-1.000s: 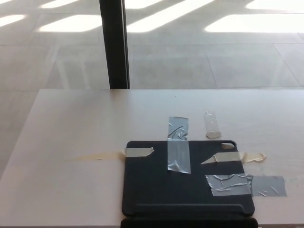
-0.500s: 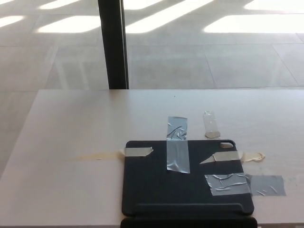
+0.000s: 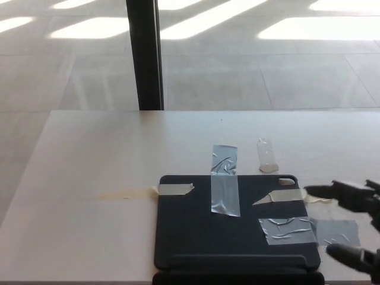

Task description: The robot uses its right hand to open a folded tablet cover kept in the middle of the desk

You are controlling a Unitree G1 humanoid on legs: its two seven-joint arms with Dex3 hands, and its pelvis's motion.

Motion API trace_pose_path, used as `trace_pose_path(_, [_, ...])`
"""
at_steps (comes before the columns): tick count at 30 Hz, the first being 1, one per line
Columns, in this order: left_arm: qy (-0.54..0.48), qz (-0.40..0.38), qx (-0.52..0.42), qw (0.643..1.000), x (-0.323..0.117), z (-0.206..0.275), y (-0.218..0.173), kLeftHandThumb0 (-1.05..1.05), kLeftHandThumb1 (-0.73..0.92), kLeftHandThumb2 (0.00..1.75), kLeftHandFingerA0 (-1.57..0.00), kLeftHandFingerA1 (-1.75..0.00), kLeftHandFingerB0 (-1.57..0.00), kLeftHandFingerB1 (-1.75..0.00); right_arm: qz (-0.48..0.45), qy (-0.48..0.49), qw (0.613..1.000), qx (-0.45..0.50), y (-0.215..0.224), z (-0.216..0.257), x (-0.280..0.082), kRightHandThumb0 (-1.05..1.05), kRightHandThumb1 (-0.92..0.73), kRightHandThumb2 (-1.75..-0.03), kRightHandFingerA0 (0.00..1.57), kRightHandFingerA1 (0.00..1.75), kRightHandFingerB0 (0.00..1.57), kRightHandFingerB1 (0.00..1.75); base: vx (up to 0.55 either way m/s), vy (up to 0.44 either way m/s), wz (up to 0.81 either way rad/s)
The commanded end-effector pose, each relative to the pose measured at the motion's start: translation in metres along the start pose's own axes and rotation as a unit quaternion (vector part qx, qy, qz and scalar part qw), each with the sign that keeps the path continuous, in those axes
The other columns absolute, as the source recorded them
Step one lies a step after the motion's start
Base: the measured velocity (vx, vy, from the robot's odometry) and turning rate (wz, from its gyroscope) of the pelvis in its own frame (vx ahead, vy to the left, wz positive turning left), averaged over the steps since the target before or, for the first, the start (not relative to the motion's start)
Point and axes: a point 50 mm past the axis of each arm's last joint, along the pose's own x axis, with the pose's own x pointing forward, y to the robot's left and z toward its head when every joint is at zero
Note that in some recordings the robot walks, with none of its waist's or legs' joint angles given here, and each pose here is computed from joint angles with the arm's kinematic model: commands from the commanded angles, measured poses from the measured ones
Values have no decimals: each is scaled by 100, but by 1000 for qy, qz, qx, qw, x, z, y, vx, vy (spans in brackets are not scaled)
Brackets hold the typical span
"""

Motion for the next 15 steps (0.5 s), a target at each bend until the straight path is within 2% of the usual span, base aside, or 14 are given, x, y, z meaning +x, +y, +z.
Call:
trace_pose_path(1, [-1, 7, 11, 1000, -5, -4, 9, -105, 68, 62, -46, -116, -27, -102, -192, 55, 972, 126, -88, -45, -35, -58, -70, -61, 31, 50, 34, 34, 0, 0, 0])
trace_pose_path(2, [-1, 8, 12, 1000, -5, -4, 9, -105, 67, 64, -44, -118, -24, -107, -243, 91, 956, 139, -96, -65, -49, -74, -64, -72, 34, 57, 34, 39, 0, 0, 0])
trace_pose_path(4, [-1, 8, 11, 1000, -5, -4, 9, -105, 67, 64, -44, -118, -24, -107, -259, 101, 950, 141, -99, -71, -53, -74, -64, -72, 34, 57, 34, 39, 0, 0, 0])
trace_pose_path(5, [0, 6, 7, 1000, -5, -5, 9, -105, 66, 64, -44, -120, -24, -108, -280, 134, 938, 152, -102, -86, -64, -83, -65, -78, 34, 62, 33, 44, 0, 0, 0])
trace_pose_path(6, [0, 5, 5, 1000, -5, -5, 9, -105, 67, 64, -44, -120, -23, -108, -296, 153, 930, 155, -103, -98, -72, -84, -66, -76, 33, 64, 32, 45, 0, 0, 0])
trace_pose_path(7, [0, 6, 4, 1000, -5, -5, 9, -105, 67, 63, -44, -120, -23, -107, -318, 172, 920, 154, -103, -115, -83, -83, -81, -64, 34, 72, 35, 46, 0, 0, 0])
trace_pose_path(8, [1, 6, 3, 1000, -5, -5, 9, -105, 67, 63, -44, -120, -23, -107, -327, 181, 915, 153, -102, -122, -88, -83, -81, -64, 34, 72, 35, 46, 0, 0, 0])
trace_pose_path(9, [1, 8, 5, 1000, -5, -5, 9, -105, 68, 63, -44, -119, -24, -107, -356, 218, 895, 160, -98, -144, -107, -89, -64, -82, 37, 78, 33, 56, 0, 0, 0])
trace_pose_path(10, [1, 8, 6, 1000, -5, -5, 9, -105, 68, 62, -45, -117, -26, -103, -373, 241, 880, 168, -93, -157, -120, -84, -80, -64, 36, 82, 33, 56, 0, 0, 0])
trace_pose_path(12, [1, 8, 7, 1000, -5, -5, 9, -105, 68, 62, -45, -117, -26, -103, -377, 245, 877, 170, -92, -160, -124, -84, -80, -64, 36, 82, 33, 56, 0, 0, 0])
trace_pose_path(13, [0, 6, 8, 1000, -5, -5, 9, -105, 67, 63, -45, -117, -25, -103, -412, 255, 853, 194, -86, -172, -138, -88, -62, -80, 40, 80, 35, 58, 0, 0, 0])
trace_pose_path(14, [-1, 5, 7, 1000, -5, -6, 8, -105, 66, 64, -44, -119, -23, -107, -441, 274, 828, 213, -80, -183, -150, -87, -62, -81, 41, 79, 34, 58, 0, 0, 0])
trace_pose_path(15, [0, 7, 1, 1000, -5, -7, 8, -105, 66, 63, -44, -119, -24, -107, -451, 287, 815, 222, -77, -188, -156, -85, -79, -64, 37, 89, 30, 60, 0, 0, 0])
